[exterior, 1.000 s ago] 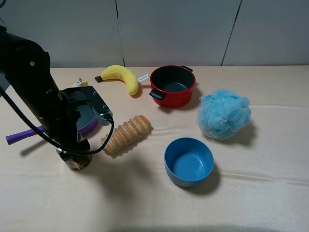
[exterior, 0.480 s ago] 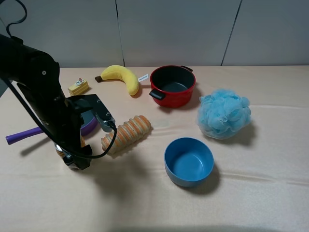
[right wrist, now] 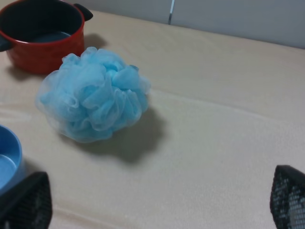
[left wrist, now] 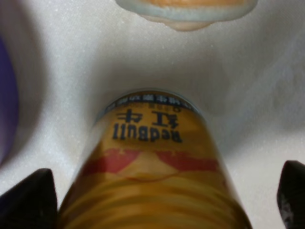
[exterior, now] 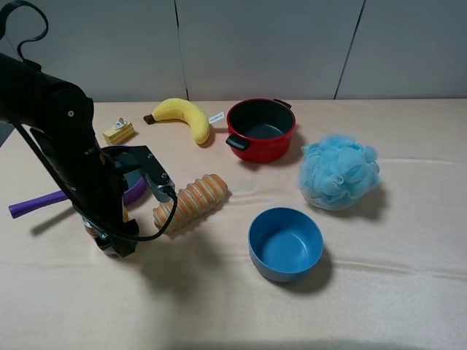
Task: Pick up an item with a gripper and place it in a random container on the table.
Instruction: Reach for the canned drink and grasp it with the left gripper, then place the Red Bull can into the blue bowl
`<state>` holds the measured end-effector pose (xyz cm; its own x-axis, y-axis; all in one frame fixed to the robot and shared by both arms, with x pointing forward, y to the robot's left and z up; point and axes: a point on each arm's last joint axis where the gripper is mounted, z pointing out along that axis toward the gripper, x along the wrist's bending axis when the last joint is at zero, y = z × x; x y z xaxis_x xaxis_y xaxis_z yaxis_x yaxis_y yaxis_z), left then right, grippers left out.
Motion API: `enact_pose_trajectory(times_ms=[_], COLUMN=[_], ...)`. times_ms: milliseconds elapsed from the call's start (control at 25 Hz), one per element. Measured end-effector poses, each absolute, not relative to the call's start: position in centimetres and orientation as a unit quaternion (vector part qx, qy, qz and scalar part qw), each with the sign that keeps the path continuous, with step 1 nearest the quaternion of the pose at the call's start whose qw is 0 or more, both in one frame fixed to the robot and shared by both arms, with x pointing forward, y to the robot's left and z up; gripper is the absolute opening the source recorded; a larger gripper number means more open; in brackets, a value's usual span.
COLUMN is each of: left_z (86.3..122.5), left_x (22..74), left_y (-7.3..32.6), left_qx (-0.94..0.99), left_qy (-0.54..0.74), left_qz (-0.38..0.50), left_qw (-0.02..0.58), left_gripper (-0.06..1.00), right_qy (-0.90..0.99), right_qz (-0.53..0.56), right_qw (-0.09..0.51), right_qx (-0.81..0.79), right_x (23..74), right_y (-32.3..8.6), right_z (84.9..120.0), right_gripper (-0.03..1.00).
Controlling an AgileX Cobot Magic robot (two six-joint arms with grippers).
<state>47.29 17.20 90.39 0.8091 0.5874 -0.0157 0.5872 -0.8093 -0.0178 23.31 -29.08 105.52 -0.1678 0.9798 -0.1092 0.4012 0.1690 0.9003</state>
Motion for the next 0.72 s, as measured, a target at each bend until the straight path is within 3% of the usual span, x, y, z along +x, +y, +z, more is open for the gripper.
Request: enact_pose_trajectory(times_ms=[200,720], left_z=[90.39,90.39], left_x=[47.49,47.54], left_y=[17.12,17.07], left_qx=[-0.953,-0.953], left_qy=[-0.304,-0.304], left_qz=[0.001,-0.001], left_qw=[-0.002,-0.005], left_gripper=[0.68,0.68], right_qy=[0.663,0.663], right_qz=[0.380,0.380], right_qw=[0.381,0.381], right_qx=[0.521,0.521], right_x=[23.31,23.31], right_y=[-29.08,-29.08], right_z=[105.52,105.52], right_gripper=[0.69,0.69])
